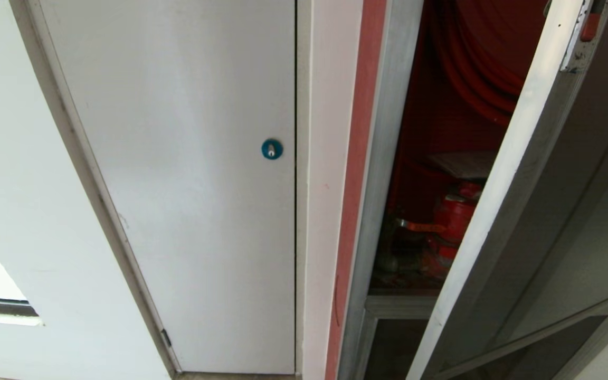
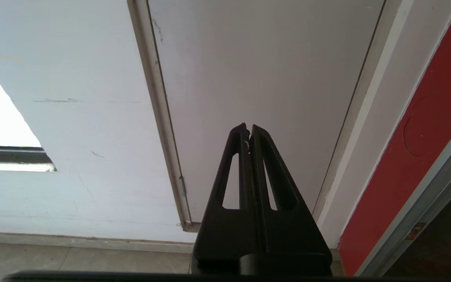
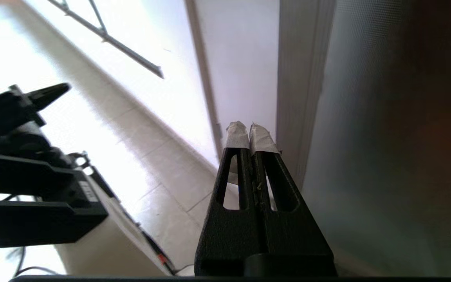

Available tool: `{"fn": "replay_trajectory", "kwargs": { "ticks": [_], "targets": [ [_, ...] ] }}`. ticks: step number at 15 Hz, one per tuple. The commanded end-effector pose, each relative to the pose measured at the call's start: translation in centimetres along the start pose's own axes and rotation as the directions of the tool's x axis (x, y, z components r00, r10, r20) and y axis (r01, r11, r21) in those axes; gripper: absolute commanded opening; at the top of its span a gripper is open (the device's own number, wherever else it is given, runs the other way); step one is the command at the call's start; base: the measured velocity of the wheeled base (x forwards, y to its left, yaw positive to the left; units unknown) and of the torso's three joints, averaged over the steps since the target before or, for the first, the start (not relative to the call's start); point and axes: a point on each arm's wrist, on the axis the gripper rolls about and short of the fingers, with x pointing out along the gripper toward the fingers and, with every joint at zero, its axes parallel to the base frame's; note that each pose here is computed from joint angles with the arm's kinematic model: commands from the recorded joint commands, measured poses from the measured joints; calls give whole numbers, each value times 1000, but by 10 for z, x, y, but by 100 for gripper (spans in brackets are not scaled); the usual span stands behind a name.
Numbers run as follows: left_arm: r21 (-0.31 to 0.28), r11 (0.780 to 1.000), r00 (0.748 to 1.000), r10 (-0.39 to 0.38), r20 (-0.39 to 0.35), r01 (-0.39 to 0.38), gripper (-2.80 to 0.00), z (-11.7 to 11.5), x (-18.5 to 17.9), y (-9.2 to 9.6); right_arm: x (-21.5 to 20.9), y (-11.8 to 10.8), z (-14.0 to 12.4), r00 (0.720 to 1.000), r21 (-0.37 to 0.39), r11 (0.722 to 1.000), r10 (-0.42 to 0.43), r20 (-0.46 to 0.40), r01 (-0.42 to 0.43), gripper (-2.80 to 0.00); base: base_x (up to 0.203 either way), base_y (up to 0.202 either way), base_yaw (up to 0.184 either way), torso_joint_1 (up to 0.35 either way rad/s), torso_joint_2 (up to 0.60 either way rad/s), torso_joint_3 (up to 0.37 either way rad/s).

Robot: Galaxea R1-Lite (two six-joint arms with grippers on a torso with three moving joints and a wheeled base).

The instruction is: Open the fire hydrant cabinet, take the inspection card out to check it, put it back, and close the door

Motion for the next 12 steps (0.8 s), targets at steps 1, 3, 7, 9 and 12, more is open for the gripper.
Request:
{"fn": "replay_trajectory", "kwargs": {
  "ticks": [1, 3, 7, 9, 12],
  "targets": [
    [0, 1000, 1000, 1, -6, -1, -280, -2, 0, 0, 16, -15, 7, 999, 42, 999, 34, -41, -33, -280, 0, 0, 0, 0, 0, 0],
    [0, 1000, 1000, 1, -7, -1, -280, -2, 1, 0, 27, -21, 12, 995, 55, 996, 73, -61, -70, -280, 0, 0, 0, 0, 0, 0],
    [0, 1000, 1000, 0, -5, 0, -280, -2, 0, 0, 54, -35, 25, 991, 70, 994, 89, -96, -82, -280, 0, 0, 0, 0, 0, 0],
    [0, 1000, 1000, 0, -5, 0, -280, -2, 0, 0, 64, -39, 27, 992, 65, 996, 70, -104, -64, -280, 0, 0, 0, 0, 0, 0],
    [0, 1000, 1000, 1, -6, -1, -280, -2, 0, 0, 73, -45, 31, 995, 50, 998, 42, -91, -37, -280, 0, 0, 0, 0, 0, 0]
  ]
}}
